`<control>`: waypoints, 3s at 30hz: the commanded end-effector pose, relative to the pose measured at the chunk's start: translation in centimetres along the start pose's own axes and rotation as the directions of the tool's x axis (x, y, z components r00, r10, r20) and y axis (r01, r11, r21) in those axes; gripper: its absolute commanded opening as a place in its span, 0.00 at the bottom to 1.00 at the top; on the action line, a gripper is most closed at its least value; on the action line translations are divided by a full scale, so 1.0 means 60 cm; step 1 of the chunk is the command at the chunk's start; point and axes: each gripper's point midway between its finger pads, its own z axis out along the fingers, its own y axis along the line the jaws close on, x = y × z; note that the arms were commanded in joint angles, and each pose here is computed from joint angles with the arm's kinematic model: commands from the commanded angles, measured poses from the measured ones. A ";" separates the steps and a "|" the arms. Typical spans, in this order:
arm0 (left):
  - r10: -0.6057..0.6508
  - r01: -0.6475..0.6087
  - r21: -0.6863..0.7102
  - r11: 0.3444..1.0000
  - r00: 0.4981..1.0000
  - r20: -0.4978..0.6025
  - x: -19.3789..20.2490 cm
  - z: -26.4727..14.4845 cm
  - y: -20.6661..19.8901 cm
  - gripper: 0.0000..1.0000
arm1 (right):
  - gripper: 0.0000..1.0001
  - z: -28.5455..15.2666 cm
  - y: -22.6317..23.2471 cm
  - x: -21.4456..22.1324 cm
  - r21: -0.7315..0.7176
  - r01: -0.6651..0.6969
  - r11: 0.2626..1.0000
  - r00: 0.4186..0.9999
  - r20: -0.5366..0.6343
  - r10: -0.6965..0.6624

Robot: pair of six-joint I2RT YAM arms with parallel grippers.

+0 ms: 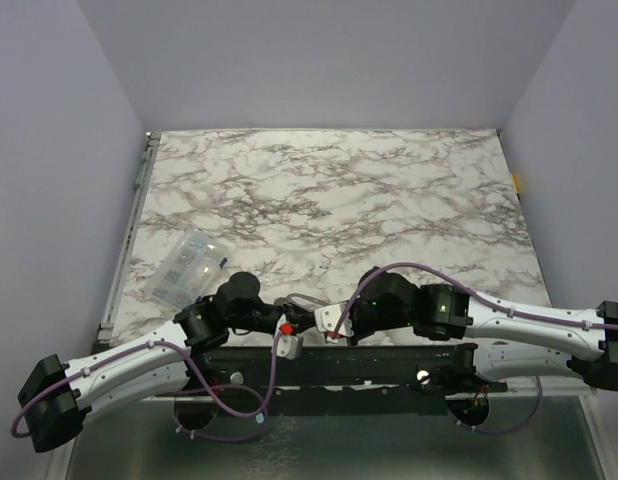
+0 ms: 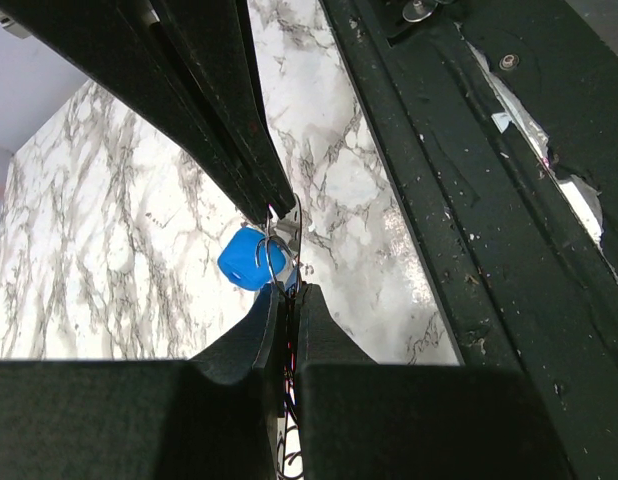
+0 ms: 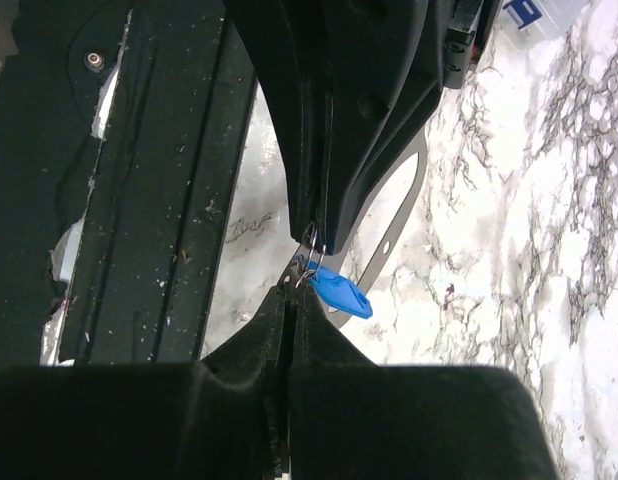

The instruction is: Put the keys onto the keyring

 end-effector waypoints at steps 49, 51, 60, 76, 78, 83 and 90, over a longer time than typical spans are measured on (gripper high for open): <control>0.083 -0.081 -0.094 0.992 0.996 0.019 -0.032 -0.016 0.042 0.00 | 0.87 0.004 -0.045 -0.011 0.260 -0.339 0.904 0.927 0.258 0.273; 0.085 -0.083 -0.094 0.992 0.996 0.020 -0.033 -0.017 0.042 0.00 | 0.87 0.007 -0.046 -0.005 0.270 -0.326 0.906 0.933 0.244 0.263; 0.093 -0.081 -0.125 0.989 0.992 0.086 -0.062 -0.021 0.051 0.00 | 0.84 0.017 -0.054 0.002 0.317 -0.252 0.914 0.949 0.267 0.169; 0.088 -0.076 -0.129 0.989 0.992 0.091 -0.062 -0.022 0.051 0.00 | 0.64 0.018 -0.070 -0.010 0.360 -0.194 0.912 0.952 0.292 0.088; 0.089 -0.076 -0.131 0.988 0.992 0.093 -0.063 -0.022 0.052 0.00 | 0.63 0.016 -0.072 -0.011 0.368 -0.191 0.910 0.953 0.292 0.082; 0.095 -0.080 -0.141 0.987 0.991 0.099 -0.068 -0.025 0.055 0.00 | 0.56 0.013 -0.073 -0.009 0.379 -0.191 0.906 0.952 0.298 0.076; 0.100 -0.083 -0.155 0.985 0.989 0.107 -0.073 -0.028 0.059 0.00 | 0.42 0.020 -0.067 -0.003 0.367 -0.192 0.910 0.954 0.288 0.085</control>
